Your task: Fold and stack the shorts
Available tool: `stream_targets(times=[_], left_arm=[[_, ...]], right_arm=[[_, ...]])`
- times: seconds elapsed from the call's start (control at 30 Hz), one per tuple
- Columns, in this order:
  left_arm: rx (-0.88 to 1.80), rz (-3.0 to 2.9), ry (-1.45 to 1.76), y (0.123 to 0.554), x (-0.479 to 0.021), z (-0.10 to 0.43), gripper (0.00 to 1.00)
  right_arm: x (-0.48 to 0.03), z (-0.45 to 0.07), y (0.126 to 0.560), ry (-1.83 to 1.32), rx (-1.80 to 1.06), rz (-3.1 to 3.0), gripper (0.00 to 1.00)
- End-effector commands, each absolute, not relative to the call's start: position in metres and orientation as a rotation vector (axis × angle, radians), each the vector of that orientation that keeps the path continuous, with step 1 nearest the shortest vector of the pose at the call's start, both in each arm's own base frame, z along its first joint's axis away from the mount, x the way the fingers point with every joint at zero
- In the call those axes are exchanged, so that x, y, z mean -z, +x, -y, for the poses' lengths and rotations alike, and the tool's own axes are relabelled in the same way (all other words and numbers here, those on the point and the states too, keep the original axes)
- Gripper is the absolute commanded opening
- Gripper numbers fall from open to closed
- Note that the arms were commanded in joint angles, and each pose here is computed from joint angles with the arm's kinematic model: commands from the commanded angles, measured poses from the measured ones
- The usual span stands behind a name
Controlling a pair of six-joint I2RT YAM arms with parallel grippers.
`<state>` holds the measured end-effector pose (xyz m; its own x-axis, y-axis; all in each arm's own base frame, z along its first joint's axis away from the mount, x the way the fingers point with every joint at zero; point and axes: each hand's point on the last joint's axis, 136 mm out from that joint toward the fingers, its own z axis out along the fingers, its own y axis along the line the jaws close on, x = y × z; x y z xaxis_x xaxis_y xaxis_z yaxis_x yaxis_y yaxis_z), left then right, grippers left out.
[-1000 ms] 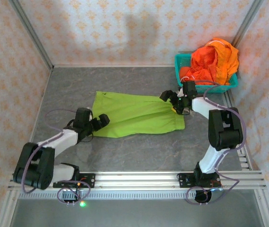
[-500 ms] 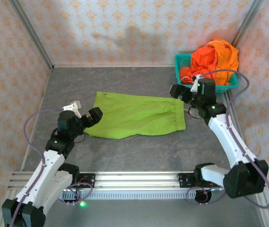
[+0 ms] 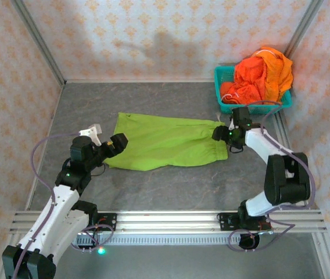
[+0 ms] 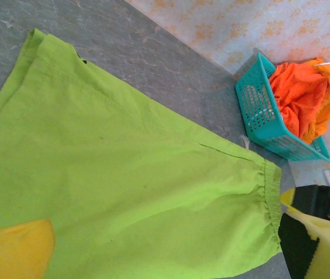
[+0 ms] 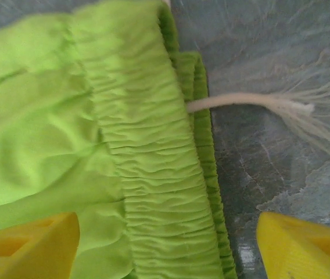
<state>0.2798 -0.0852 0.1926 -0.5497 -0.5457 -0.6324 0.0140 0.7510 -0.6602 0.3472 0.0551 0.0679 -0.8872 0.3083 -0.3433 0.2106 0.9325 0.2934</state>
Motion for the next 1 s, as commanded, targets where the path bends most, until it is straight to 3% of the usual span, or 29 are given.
stream_targets(times=[0.0, 0.2, 0.47, 0.57, 0.8, 0.97], left_arm=[[0.784, -2.021, -0.35, 0.28, -0.198, 0.088, 1.0], [0.772, -2.033, -0.357, 0.281, -0.192, 0.087, 1.0], [0.765, -2.042, -0.363, 0.282, -0.188, 0.086, 1.0], [0.755, -2.048, -0.362, 0.282, -0.187, 0.085, 1.0], [0.744, -2.042, -0.368, 0.283, -0.189, 0.083, 1.0], [0.73, -2.037, -0.366, 0.284, -0.194, 0.082, 1.0]], right_arm=[[-0.068, -0.056, 0.361, 0.346, -0.345, -2.715, 0.76], [-0.051, -0.064, 0.367, 0.335, -0.402, -2.766, 0.61], [-0.018, -0.06, 0.363, 0.358, -0.333, -2.868, 0.59], [-0.014, -0.064, 0.363, 0.343, -0.327, -2.879, 0.49], [-0.008, -0.064, 0.36, 0.312, -0.277, -2.915, 0.11], [-0.023, -0.044, 0.359, 0.229, -0.025, -2.901, 0.0]])
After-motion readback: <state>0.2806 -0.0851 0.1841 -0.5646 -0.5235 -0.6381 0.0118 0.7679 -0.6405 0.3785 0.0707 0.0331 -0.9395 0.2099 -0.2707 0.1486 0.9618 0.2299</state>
